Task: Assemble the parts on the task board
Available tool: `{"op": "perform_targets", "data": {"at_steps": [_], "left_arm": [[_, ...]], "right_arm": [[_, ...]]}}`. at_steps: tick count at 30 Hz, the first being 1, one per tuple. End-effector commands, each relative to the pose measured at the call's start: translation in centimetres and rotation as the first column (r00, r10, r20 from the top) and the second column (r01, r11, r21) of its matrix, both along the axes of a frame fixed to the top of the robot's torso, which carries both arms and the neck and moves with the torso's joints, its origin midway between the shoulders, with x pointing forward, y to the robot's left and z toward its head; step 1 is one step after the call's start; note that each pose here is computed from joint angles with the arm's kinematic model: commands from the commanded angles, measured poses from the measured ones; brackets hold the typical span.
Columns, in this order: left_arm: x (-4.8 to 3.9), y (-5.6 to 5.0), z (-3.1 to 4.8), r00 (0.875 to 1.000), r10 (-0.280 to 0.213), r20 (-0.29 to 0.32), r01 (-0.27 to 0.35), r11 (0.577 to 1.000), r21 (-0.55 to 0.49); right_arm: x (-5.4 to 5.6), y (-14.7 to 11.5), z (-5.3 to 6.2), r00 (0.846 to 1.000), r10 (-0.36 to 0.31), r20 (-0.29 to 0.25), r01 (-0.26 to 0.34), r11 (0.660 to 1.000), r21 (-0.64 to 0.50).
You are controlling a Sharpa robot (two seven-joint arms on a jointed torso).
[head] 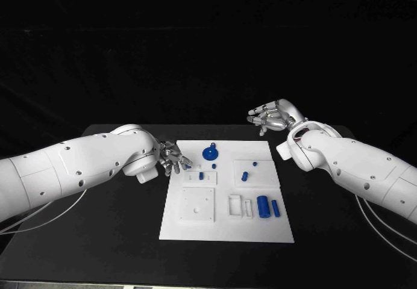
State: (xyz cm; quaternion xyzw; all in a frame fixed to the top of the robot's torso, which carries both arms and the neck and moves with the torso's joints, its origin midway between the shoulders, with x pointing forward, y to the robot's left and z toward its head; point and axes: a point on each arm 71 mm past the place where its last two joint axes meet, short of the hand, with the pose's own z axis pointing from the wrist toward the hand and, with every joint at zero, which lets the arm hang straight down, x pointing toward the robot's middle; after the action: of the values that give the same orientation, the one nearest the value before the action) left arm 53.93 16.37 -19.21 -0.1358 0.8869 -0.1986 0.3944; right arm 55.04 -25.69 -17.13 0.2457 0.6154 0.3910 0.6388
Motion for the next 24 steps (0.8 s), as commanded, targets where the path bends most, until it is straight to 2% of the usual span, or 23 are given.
{"op": "perform_targets", "data": {"at_steps": [1,9,14,17,21,24], "left_arm": [[-0.09,-0.5,-0.27,0.987,-0.076,-0.140,0.074,0.997,-0.013],[1.60,-1.2,-0.08,0.950,-0.164,-0.265,0.179,0.983,0.031],[2.46,-1.8,-0.05,0.931,-0.205,-0.304,0.236,0.969,0.068],[2.87,-2.3,0.03,0.931,-0.220,-0.290,0.258,0.961,0.100],[3.40,-2.9,0.23,0.941,-0.246,-0.234,0.288,0.942,0.170],[3.63,-3.4,0.29,0.942,-0.260,-0.211,0.302,0.931,0.205]], "right_arm": [[0.0,0.2,-0.1,1.000,0.015,-0.003,-0.015,1.000,-0.006],[0.0,0.4,-0.1,1.000,0.017,-0.004,-0.017,1.000,-0.004],[0.0,0.7,-0.1,1.000,0.020,-0.004,-0.020,1.000,-0.001],[0.0,0.8,-0.1,1.000,0.022,-0.003,-0.022,1.000,0.000],[0.1,0.9,-0.1,1.000,0.024,-0.003,-0.024,1.000,0.000],[0.1,1.0,-0.1,1.000,0.024,-0.003,-0.024,1.000,0.001]]}}
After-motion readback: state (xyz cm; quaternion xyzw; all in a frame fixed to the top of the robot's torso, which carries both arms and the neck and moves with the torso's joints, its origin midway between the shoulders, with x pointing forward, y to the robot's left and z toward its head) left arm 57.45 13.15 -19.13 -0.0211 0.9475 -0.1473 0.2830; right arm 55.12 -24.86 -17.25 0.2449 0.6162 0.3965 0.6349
